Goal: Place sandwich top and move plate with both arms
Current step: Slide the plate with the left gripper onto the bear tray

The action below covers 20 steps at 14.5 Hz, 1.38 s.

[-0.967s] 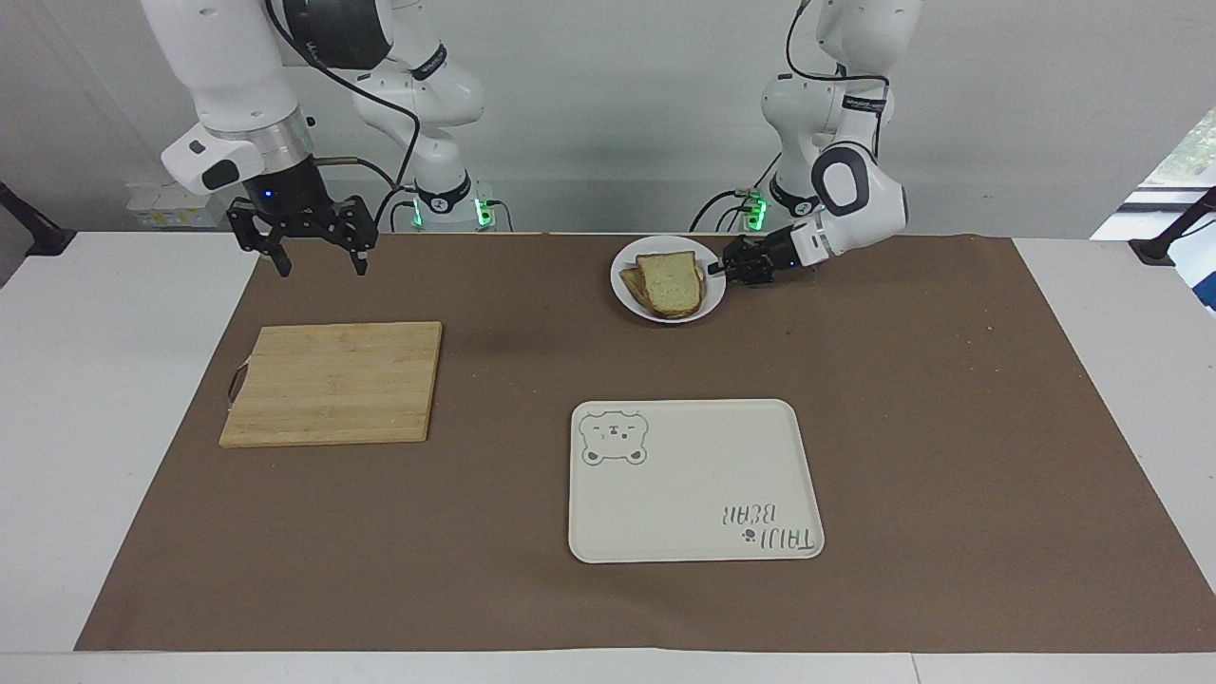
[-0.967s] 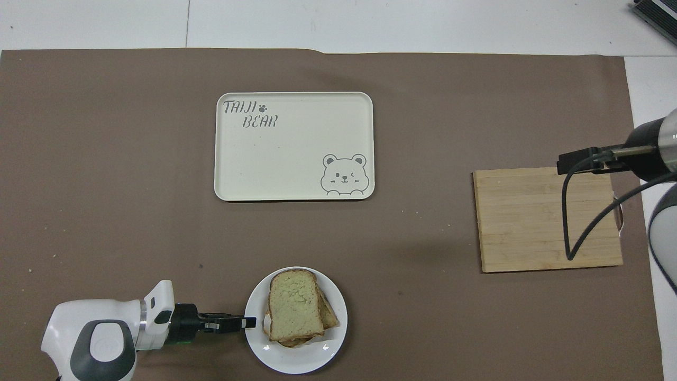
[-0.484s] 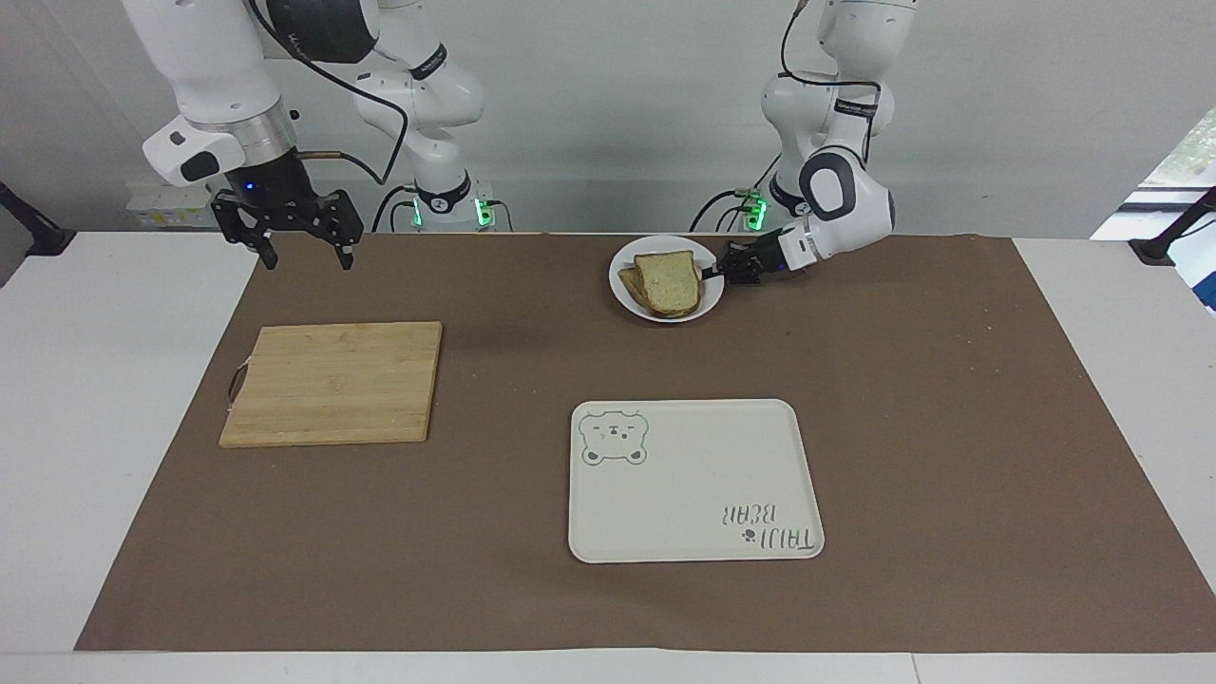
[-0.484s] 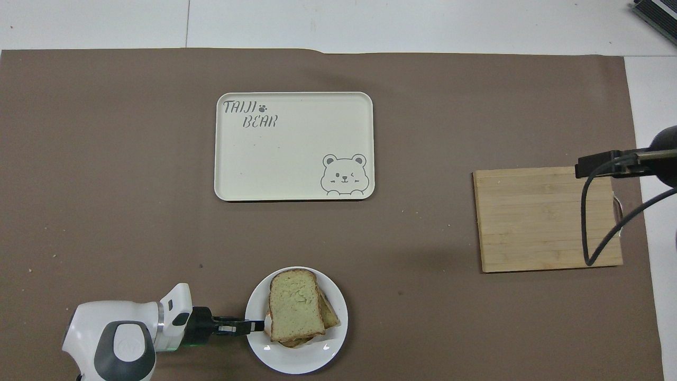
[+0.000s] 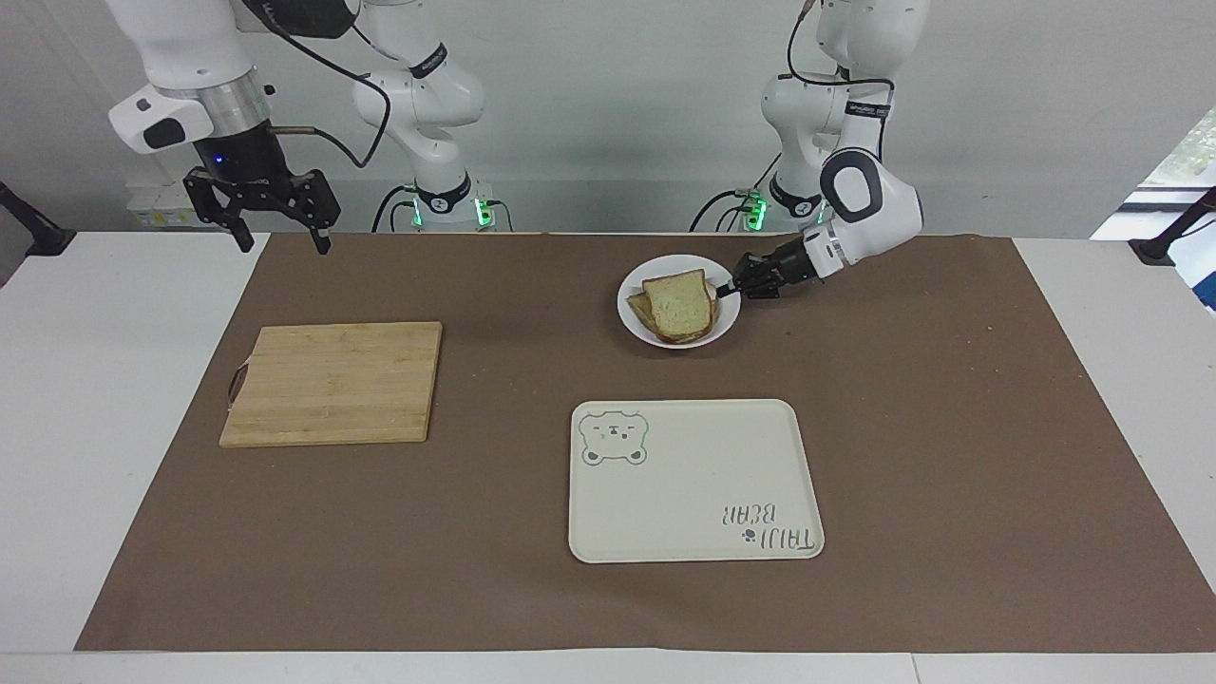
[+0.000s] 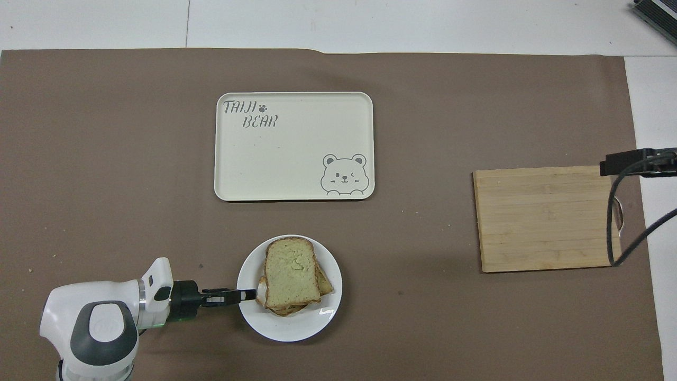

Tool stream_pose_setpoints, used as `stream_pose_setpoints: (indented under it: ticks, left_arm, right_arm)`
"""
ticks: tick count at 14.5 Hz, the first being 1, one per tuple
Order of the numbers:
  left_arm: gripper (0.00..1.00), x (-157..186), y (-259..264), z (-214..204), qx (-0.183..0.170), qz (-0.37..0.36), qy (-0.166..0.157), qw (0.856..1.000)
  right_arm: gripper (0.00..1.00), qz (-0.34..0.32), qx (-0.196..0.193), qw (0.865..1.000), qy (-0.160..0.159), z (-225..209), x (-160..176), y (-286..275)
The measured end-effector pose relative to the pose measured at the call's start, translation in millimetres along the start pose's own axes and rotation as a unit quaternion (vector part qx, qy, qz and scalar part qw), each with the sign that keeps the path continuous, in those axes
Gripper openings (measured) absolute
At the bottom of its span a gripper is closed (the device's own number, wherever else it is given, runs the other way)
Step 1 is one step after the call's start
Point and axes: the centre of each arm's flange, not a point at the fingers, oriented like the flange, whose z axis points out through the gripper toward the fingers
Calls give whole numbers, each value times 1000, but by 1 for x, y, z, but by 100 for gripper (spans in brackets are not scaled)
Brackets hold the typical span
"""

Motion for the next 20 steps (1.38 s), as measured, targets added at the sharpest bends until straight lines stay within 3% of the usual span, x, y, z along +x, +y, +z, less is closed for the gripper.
stream_pose_setpoints:
  ticks: [3, 9, 14, 17, 18, 20]
  left_arm:
    - [5, 58, 7, -19, -4, 7, 33, 999]
    - [5, 183, 33, -25, 1, -21, 56, 998]
    - [5, 239, 3, 6, 10, -40, 59, 997]
    - [5, 250, 4, 17, 15, -50, 67, 996]
    - [11, 252, 6, 17, 14, -50, 68, 996]
    - [33, 255, 9, 13, 21, -42, 69, 997]
  right_arm:
    - [100, -5, 1, 1000, -24, -13, -19, -5]
    - [100, -4, 1, 999, -35, -4, -19, -3]
    - [100, 2, 1, 999, -41, -3, -21, 4]
    - [100, 11, 1, 999, -48, -1, -22, 13]
    - [100, 11, 1, 998, -57, 1, -22, 13]
    - [100, 14, -1, 998, -64, 5, -13, 16]
